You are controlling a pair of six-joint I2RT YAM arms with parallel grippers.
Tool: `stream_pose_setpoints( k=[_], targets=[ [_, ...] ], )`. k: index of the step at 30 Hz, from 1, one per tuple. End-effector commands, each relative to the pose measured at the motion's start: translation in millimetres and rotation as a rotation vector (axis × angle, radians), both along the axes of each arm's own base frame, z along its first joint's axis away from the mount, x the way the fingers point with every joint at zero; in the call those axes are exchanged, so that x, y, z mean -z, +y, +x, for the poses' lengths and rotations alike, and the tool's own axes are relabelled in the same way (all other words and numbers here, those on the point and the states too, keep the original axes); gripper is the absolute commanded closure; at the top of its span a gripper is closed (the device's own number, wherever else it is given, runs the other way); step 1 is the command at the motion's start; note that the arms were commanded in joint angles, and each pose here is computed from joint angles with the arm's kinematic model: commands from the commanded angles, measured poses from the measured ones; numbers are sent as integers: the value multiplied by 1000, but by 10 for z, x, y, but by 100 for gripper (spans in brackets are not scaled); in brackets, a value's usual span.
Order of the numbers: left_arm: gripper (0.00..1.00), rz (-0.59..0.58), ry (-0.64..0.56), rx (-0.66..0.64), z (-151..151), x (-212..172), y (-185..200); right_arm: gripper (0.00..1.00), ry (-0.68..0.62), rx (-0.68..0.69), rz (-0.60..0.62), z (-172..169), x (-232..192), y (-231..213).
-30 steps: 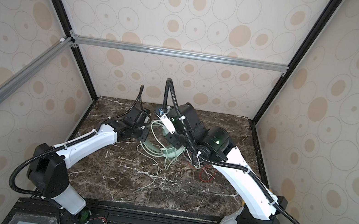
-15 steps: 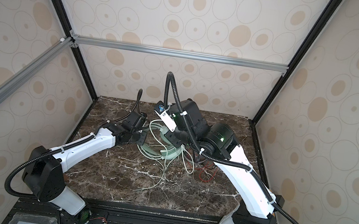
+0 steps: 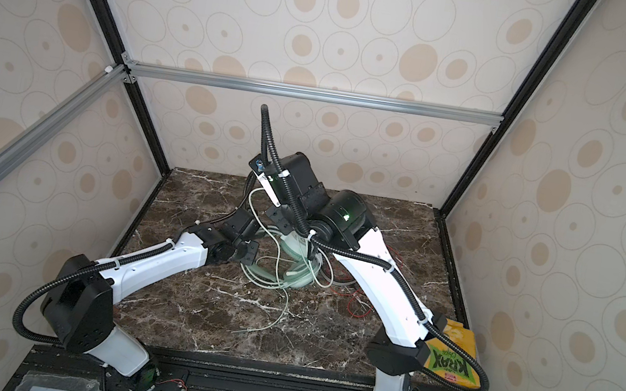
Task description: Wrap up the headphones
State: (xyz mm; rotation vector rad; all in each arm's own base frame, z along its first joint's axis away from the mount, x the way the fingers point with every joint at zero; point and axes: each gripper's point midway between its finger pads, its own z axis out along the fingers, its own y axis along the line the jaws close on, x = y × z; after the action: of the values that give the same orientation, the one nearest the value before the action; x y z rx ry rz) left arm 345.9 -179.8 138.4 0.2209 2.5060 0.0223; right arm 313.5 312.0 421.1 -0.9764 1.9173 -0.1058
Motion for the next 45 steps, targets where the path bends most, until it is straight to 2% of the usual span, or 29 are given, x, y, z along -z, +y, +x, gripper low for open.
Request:
stream_pose_setpoints(
  k=[1,10,17,22,25,28,29,30,31,33,35,38,41,45],
  targets=[
    [100,-95,-76,26,-67,-260,-158,100,-42,127,10,253,-99,-268],
    [100,-240,-91,243,-613,-461,-393,100,42,273,-108,810,371,-733],
    [100,-395,-66,411,-935,-682,-621,100,181,164,-28,898,738,-433],
    [100,-416,-78,404,-981,-855,-582,100,317,194,56,1095,1210,-474],
    [100,-418,-65,404,-1019,-901,-562,100,406,234,98,1238,1654,-626],
    [100,-411,-73,387,-1047,-977,-490,100,551,226,209,1225,1941,-672],
    [100,-424,-82,393,-1073,-1024,-481,98,597,202,256,1196,2016,-641],
    [100,-450,-92,396,-1097,-1093,-479,92,638,157,307,1151,2053,-579],
    [100,-473,-102,395,-1107,-1159,-477,82,677,98,357,1095,2077,-495],
    [100,-530,-136,375,-1086,-1372,-446,56,756,-25,457,949,2063,-334],
    [100,-567,-181,338,-1004,-1633,-354,45,785,-66,507,863,2002,-291],
    [100,-578,-278,252,-786,-2070,-80,40,748,-99,585,766,1776,-326],
    [100,-575,-329,171,-507,-2311,199,37,698,-95,650,675,1566,-452],
    [100,-588,-373,113,-142,-2574,436,33,585,-53,650,561,1427,-673]
  ],
)
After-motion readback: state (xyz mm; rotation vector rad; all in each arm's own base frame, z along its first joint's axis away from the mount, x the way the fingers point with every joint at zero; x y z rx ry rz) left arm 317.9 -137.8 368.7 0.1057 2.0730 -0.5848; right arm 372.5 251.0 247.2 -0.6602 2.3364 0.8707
